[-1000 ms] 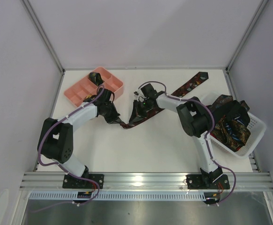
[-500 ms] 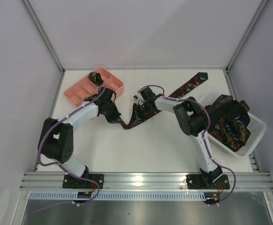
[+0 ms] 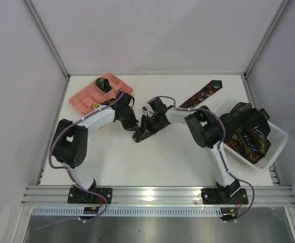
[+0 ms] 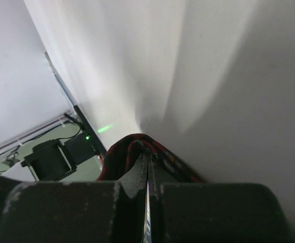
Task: Roll the ties
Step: Roll the tie
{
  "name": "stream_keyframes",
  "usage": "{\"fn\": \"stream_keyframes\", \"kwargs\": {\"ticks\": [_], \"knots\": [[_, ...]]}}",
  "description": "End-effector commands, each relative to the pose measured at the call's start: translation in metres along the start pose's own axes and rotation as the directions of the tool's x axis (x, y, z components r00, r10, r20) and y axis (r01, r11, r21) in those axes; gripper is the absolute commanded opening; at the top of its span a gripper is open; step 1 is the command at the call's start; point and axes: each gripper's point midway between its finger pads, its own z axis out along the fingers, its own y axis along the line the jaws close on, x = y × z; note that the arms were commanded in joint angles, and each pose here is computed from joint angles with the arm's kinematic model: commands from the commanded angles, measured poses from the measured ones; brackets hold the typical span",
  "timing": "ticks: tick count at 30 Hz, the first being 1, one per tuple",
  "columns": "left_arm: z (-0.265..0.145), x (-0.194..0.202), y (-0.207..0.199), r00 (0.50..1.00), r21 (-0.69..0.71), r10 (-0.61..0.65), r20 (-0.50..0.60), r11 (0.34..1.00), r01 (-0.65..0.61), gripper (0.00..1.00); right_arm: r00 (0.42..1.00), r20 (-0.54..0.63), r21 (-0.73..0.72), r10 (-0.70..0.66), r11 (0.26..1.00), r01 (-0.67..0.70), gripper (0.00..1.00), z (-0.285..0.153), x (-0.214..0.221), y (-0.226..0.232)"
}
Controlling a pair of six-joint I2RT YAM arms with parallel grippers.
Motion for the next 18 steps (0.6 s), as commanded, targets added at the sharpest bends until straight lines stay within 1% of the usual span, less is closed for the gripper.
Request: {"fn": "stream_keyframes", "kwargs": {"ticks": [1,6,12,16,18], "knots": [[0.001,-0.006,-0.021,1.0,0.057,0.0,0.019,0.998,-0.002,0.0,0.998,0.037,-0.004,0.04,0.999,-0.04,0.0,-0.015,-0.004,0.001],[0.006,-0.002,-0.018,1.0,0.045,0.008,0.012,0.999,-0.008,0.01,0.995,0.091,0.007,0.041,0.999,-0.041,0.0,-0.035,-0.012,0.006],[0.004,-0.002,-0.02,1.0,0.04,0.016,0.021,0.999,-0.017,0.0,0.991,0.125,0.051,0.035,0.998,-0.042,0.0,-0.05,-0.015,0.005],[0.004,-0.003,-0.02,1.0,0.035,0.018,0.019,0.999,-0.019,0.01,0.989,0.146,0.11,0.014,0.993,-0.03,0.0,-0.063,-0.018,-0.01],[0.004,-0.003,-0.022,1.0,0.039,0.022,0.019,0.999,-0.022,0.0,0.988,0.151,0.126,0.024,0.991,-0.043,0.0,-0.064,-0.018,-0.018]]}}
